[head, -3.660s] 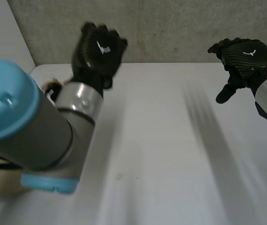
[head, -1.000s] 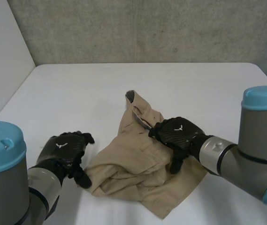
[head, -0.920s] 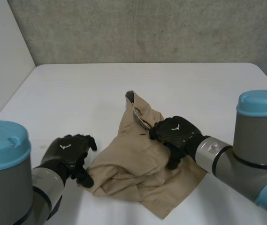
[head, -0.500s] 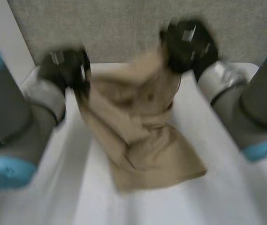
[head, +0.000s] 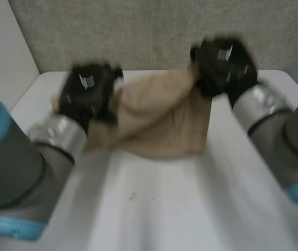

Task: Fold the shorts.

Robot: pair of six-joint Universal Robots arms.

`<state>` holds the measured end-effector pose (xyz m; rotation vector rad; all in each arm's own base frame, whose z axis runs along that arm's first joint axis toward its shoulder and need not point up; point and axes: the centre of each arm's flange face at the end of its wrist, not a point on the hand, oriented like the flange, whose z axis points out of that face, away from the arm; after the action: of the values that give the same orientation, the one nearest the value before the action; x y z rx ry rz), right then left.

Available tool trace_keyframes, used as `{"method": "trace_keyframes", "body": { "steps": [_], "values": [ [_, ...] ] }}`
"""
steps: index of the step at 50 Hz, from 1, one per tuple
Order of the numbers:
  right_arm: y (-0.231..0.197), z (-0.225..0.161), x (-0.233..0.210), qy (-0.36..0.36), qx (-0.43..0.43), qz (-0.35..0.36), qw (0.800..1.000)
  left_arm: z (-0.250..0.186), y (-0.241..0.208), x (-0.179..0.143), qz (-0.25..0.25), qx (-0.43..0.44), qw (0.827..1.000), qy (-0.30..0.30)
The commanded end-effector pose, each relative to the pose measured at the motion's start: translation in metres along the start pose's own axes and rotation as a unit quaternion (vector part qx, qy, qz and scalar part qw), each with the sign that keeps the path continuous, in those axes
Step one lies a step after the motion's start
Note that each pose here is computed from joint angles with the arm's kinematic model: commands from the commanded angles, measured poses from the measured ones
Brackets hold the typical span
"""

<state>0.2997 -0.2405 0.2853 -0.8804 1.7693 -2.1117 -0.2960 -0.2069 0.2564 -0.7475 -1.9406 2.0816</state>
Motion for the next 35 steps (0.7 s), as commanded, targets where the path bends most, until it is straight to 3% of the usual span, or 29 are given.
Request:
{"method": "trace_keyframes", "body": {
  "steps": [1,12,22,35],
  "values": [
    [0.07,-0.014,-0.022,-0.035,-0.102,-0.008,0.994,-0.014,0.067,0.013,0.013,-0.107,0.994,0.022],
    [0.089,-0.009,0.008,0.018,-0.133,-0.004,0.991,-0.023,0.056,-0.022,0.01,-0.113,0.991,-0.067],
    [0.101,-0.015,0.0,0.008,-0.153,0.015,0.988,-0.054,0.082,-0.021,0.02,-0.166,0.984,-0.061],
    [0.104,-0.017,0.0,0.006,-0.157,0.018,0.987,-0.035,0.124,-0.038,0.017,-0.234,0.968,-0.087]
  ]
}}
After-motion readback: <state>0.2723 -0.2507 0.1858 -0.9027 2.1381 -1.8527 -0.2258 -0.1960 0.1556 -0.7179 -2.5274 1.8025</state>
